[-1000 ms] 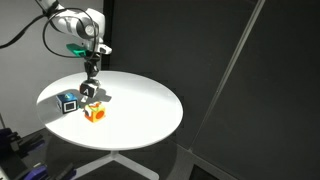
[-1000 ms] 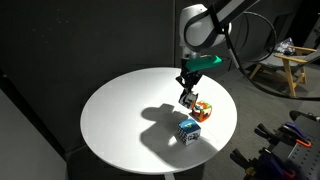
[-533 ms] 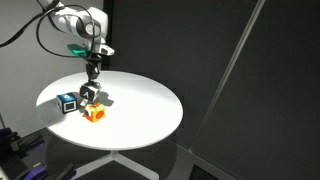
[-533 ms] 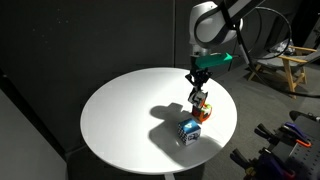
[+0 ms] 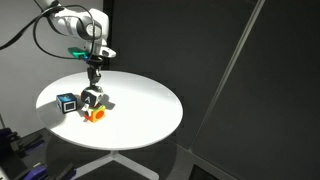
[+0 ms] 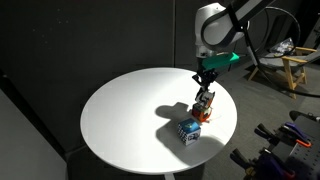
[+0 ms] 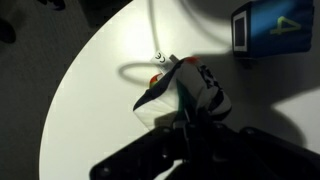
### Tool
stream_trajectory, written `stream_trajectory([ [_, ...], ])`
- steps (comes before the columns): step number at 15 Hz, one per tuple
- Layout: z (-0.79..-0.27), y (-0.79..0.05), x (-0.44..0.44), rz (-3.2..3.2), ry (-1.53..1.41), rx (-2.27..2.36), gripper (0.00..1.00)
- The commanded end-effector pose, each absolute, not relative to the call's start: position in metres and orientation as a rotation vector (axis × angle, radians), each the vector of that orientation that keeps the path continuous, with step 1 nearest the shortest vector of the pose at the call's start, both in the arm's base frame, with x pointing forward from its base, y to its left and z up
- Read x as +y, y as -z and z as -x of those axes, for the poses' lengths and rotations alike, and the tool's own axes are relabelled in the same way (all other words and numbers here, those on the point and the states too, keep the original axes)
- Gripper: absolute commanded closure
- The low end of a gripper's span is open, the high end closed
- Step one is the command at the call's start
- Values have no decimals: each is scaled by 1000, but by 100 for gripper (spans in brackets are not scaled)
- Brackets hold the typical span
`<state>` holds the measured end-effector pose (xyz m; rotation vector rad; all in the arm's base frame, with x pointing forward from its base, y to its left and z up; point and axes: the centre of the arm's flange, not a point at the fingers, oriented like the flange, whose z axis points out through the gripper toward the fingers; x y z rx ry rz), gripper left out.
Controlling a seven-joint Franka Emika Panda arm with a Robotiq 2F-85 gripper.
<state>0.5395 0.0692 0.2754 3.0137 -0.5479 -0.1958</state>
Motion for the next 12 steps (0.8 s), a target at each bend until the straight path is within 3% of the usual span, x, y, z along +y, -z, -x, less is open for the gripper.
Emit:
stream_trajectory([
  [1,-529,-279,63,-2974,181,-559,97],
  [12,-527,-265,65,-2916,172,-472,97],
])
